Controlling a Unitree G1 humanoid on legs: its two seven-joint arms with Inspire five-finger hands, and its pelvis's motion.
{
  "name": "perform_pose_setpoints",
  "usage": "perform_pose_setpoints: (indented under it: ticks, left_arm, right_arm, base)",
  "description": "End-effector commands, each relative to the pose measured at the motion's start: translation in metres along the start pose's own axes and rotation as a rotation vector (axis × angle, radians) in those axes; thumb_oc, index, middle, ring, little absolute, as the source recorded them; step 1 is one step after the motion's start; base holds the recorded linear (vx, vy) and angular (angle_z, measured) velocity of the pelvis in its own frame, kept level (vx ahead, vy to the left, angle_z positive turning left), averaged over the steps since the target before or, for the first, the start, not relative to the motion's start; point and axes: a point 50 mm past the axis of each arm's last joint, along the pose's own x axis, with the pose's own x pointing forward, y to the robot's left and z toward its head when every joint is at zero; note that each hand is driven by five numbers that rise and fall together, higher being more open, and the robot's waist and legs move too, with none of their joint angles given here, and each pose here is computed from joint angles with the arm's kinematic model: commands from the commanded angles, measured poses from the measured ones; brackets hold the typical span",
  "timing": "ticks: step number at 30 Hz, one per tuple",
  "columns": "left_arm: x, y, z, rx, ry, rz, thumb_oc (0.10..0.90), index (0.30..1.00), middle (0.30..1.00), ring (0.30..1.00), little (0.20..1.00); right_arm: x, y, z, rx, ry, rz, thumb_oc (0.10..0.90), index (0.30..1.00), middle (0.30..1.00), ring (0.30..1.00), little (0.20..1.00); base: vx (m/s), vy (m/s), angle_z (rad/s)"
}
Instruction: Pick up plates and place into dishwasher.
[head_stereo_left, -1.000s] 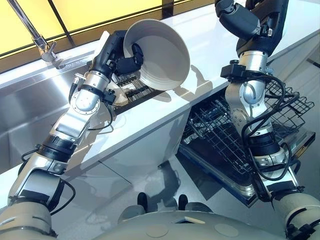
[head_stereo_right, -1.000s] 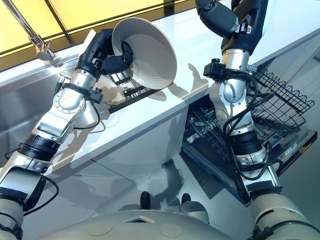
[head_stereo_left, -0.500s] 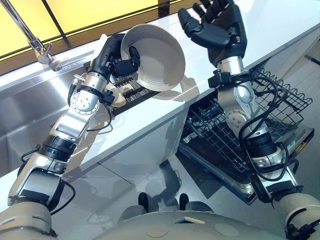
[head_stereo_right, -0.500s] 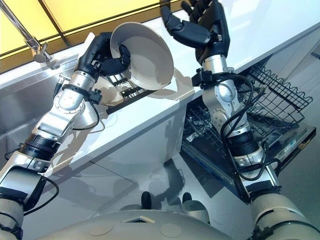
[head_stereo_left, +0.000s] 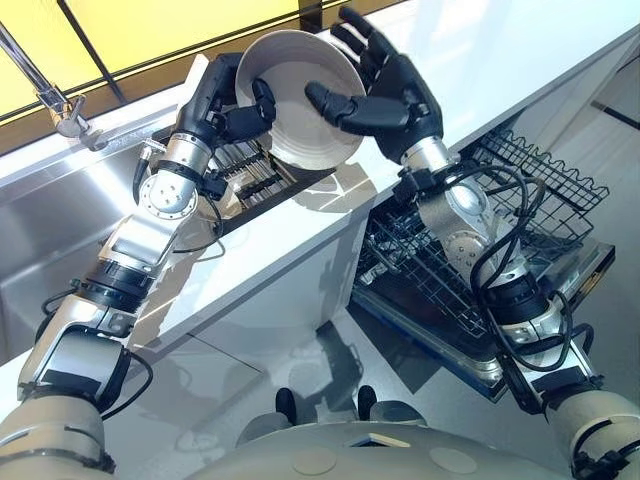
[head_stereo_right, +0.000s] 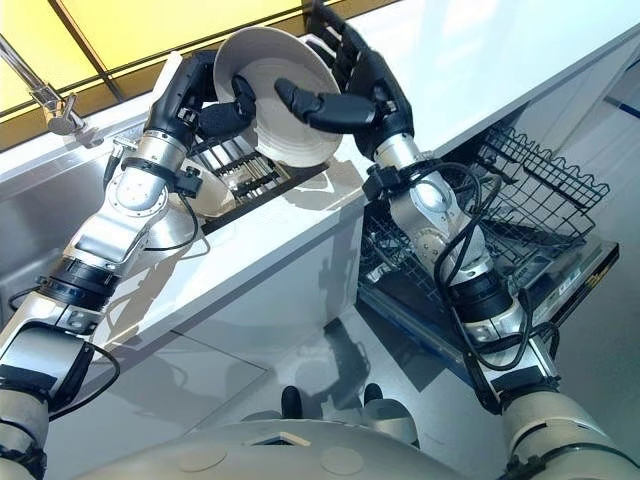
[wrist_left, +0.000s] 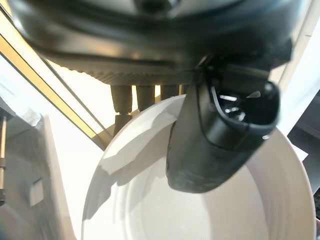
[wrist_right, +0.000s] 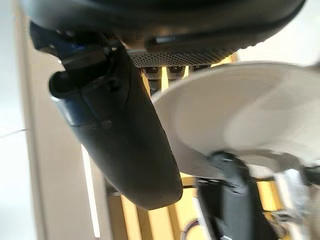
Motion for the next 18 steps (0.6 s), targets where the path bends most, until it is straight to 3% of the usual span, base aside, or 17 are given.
perform_pose_setpoints:
  ticks: [1,10,11,12,14,16,18]
  left_arm:
    - [0.033,0.029,0.065,0.047,-0.283,0.128,0.1,0.3,0.3,0.3,0.2]
    - [0.033,0.026,0.068,0.035,-0.299,0.103,0.1,0.3,0.3,0.3,0.2]
    - [0.033,0.025,0.068,0.028,-0.302,0.091,0.1,0.3,0.3,0.3,0.2]
    - [0.033,0.023,0.068,0.024,-0.305,0.08,0.1,0.3,0.3,0.3,0.2]
    - [0.032,0.02,0.071,0.006,-0.317,0.05,0.1,0.3,0.3,0.3,0.2]
    - [0.032,0.014,0.073,-0.014,-0.328,0.018,0.1,0.3,0.3,0.3,0.2]
    - [0.031,0.009,0.075,-0.039,-0.331,-0.018,0.1,0.3,0.3,0.3,0.2]
  right_arm:
    - [0.004,0.019,0.039,-0.007,-0.171,0.133,0.8,0.9,0.9,0.9,0.9]
    - [0.008,0.019,0.027,-0.029,-0.1,0.135,0.8,0.9,0.9,0.9,0.9]
    - [0.008,0.018,0.027,-0.027,-0.098,0.133,0.709,0.822,0.822,0.822,0.809]
    - [0.008,0.019,0.026,-0.024,-0.092,0.133,0.567,0.7,0.7,0.7,0.667]
    - [0.009,0.02,0.024,-0.019,-0.081,0.128,0.531,0.669,0.669,0.669,0.631]
    - [0.01,0.021,0.023,-0.009,-0.084,0.123,0.38,0.54,0.54,0.54,0.48]
    - [0.01,0.022,0.024,0.005,-0.096,0.116,0.127,0.324,0.324,0.324,0.227]
  base:
    - [0.0,0.0,0.0]
    - [0.0,0.0,0.0]
    - [0.0,0.0,0.0]
    - [0.0,0.0,0.0]
    - [0.0,0.0,0.0]
    - [0.0,0.0,0.0]
    - [0.0,0.0,0.0]
